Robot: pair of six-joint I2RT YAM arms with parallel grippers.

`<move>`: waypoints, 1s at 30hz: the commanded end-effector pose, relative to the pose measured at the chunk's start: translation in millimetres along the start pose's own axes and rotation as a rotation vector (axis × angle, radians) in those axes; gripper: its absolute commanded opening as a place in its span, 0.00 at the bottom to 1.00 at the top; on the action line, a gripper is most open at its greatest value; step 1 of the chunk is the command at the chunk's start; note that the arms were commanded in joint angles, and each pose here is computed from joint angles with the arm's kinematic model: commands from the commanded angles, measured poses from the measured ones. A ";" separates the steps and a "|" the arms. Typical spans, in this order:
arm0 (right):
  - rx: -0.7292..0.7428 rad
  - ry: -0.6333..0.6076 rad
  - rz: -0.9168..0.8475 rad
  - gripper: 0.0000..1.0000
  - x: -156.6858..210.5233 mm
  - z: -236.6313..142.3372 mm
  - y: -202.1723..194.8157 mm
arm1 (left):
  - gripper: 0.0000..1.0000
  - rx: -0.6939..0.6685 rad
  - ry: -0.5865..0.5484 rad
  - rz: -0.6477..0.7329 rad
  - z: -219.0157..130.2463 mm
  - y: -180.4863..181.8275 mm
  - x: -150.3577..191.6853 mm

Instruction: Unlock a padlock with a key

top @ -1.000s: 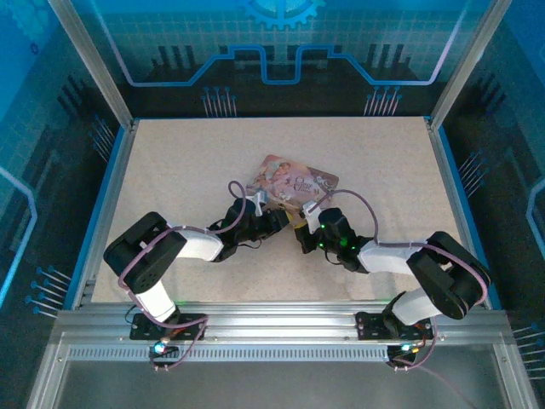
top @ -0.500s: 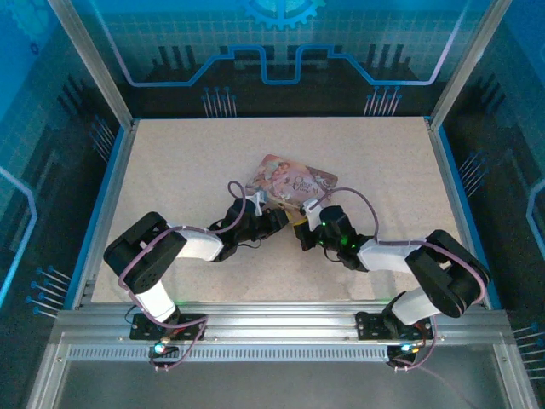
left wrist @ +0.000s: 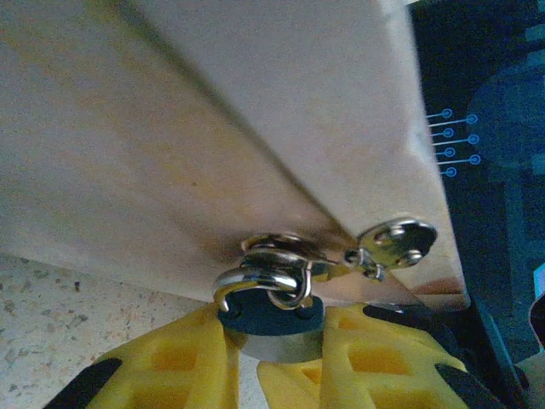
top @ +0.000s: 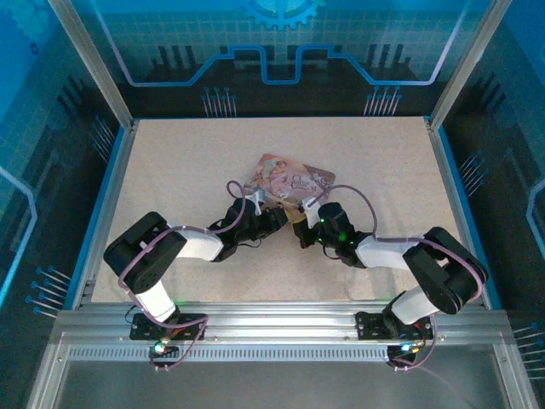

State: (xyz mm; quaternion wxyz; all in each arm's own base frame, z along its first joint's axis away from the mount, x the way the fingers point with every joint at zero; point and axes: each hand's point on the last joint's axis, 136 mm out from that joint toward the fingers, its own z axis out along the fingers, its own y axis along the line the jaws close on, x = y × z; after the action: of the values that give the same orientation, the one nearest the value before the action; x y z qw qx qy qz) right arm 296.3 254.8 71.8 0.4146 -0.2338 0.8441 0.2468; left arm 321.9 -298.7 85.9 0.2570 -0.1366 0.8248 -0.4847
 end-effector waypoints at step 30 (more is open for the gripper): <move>-0.165 -0.355 -0.059 0.00 -103.9 -1.1 9.9 | 0.13 0.111 0.038 0.014 4.3 -37.6 9.9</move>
State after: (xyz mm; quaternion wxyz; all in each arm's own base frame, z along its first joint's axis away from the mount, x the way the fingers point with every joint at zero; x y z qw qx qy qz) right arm 317.0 263.9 84.7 0.4384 -0.2364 0.8124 0.3032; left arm 335.3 -296.0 96.5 0.2834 -0.1599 0.8114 -0.4856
